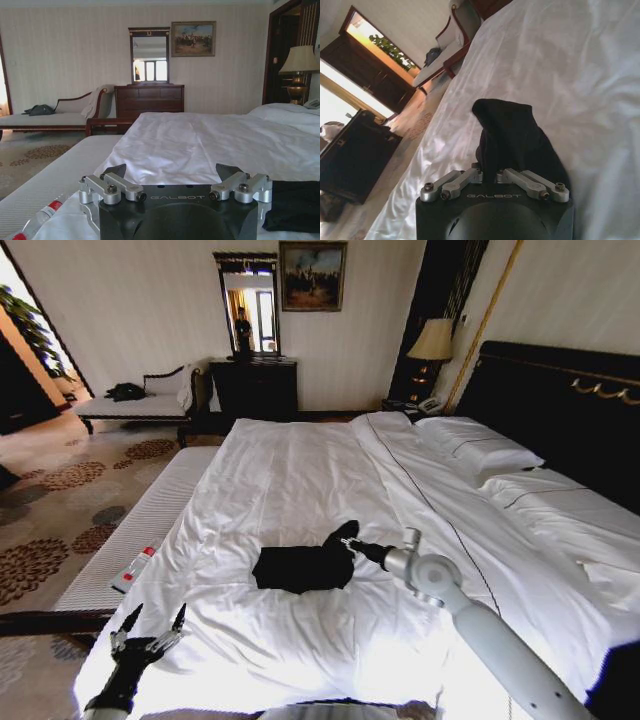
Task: Fold the clothes on the bed.
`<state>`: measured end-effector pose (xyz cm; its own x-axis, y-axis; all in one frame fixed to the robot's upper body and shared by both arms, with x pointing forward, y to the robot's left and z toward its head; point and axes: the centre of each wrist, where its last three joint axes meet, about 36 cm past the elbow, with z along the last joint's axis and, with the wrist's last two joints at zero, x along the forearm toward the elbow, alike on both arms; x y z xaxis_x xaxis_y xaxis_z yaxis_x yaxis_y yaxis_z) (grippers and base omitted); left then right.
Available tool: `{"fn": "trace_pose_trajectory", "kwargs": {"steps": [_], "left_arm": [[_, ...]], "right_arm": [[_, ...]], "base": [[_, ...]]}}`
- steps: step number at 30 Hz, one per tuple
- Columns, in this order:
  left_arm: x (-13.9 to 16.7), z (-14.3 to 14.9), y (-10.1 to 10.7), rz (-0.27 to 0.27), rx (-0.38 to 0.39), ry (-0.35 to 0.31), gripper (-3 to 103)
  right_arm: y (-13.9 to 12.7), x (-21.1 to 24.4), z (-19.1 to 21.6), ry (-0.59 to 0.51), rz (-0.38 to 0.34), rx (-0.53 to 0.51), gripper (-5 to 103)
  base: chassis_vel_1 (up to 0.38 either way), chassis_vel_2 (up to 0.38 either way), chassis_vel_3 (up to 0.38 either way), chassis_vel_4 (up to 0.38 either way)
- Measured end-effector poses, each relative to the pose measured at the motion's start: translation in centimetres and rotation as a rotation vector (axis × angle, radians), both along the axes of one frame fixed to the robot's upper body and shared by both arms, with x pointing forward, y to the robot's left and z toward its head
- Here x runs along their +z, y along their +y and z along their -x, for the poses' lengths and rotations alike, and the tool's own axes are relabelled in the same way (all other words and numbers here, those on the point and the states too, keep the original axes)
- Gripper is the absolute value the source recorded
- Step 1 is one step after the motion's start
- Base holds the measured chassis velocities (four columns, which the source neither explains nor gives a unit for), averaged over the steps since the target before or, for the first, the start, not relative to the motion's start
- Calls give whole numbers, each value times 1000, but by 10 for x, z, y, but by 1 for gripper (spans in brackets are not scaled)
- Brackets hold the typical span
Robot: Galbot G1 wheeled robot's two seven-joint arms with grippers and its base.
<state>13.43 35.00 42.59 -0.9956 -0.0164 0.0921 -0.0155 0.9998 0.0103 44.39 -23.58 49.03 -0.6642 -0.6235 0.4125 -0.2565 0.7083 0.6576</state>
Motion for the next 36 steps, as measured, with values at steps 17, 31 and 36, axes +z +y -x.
{"fn": "trace_pose_trajectory", "kwargs": {"steps": [17,31,36], "left_arm": [[0,0,0,0,0,0,100],[0,0,0,0,0,0,100],[0,0,0,0,0,0,100]], "right_arm": [[73,-43,-22,62,-49,42,6],[94,-60,-18,72,-24,93,6],[112,-49,-22,52,-39,130,6]], "base": [[0,0,0,0],[0,0,0,0],[0,0,0,0]]}}
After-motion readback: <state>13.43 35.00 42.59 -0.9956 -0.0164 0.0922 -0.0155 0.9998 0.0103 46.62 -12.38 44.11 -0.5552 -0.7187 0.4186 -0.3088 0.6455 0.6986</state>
